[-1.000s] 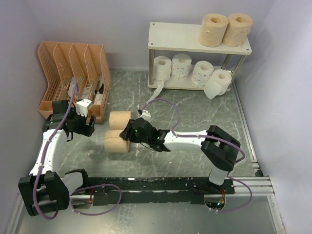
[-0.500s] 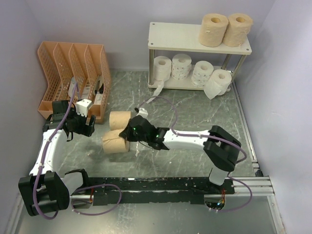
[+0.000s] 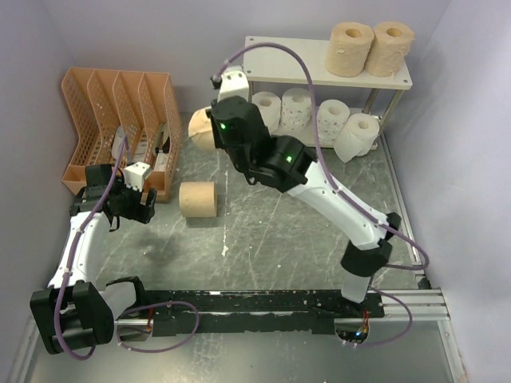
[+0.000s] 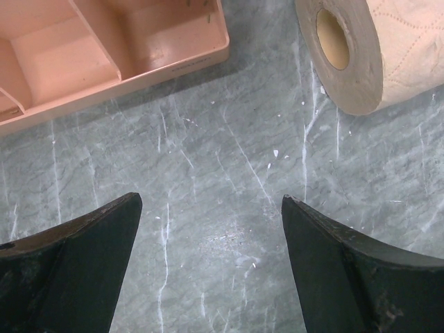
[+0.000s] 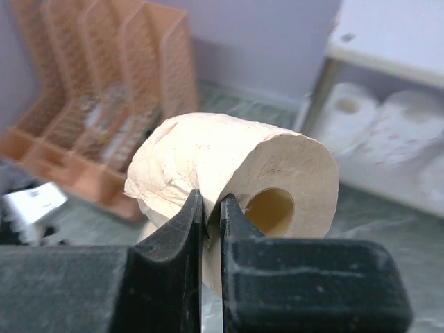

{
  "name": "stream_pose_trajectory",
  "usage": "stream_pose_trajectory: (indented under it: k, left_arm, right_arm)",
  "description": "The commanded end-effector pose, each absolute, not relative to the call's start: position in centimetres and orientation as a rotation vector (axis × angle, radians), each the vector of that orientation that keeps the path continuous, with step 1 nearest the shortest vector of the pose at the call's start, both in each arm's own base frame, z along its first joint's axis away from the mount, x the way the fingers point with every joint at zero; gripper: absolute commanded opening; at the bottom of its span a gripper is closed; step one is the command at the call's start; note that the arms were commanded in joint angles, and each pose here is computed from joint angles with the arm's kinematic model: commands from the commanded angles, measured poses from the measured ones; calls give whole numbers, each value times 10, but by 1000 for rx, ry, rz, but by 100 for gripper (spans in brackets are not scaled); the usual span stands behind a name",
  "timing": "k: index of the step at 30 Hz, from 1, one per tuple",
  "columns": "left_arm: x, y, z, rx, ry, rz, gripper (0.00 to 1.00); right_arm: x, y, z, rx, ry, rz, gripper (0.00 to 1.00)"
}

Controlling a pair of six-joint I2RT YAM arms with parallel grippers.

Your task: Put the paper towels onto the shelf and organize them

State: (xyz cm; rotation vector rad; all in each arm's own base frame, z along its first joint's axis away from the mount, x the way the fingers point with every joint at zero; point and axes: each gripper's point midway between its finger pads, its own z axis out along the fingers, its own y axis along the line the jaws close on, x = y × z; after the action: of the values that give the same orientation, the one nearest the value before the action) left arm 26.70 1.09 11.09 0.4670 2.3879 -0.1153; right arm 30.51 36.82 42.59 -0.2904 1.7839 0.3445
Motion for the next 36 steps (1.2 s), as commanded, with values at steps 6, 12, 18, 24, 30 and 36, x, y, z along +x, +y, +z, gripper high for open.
stream_pose_trajectory:
  k: [6,12,18,24,30,36]
  left_arm:
    - [269,17,117,461,2365,-81,94]
    - [269,21,115,449,2379,-65,94]
    - [269,20,117,451,2364,-63,94]
    - [269,21,116,444,2373,-62,94]
    - [270,21,116,444,2373,-61,94]
    - [270,23,114,433,2384,-52,94]
  right_arm:
    - [358,303,448,-594,1583,-475,0]
    - [361,283,536,-522,1311,-443,0]
    - [403,241,578,-435,1292,-639,0]
    - [448,175,573,-272,1333,-694,0]
    - [489,145,547,-217,1383,-666,0]
    - [506,151,533,-247,1407,-547,0]
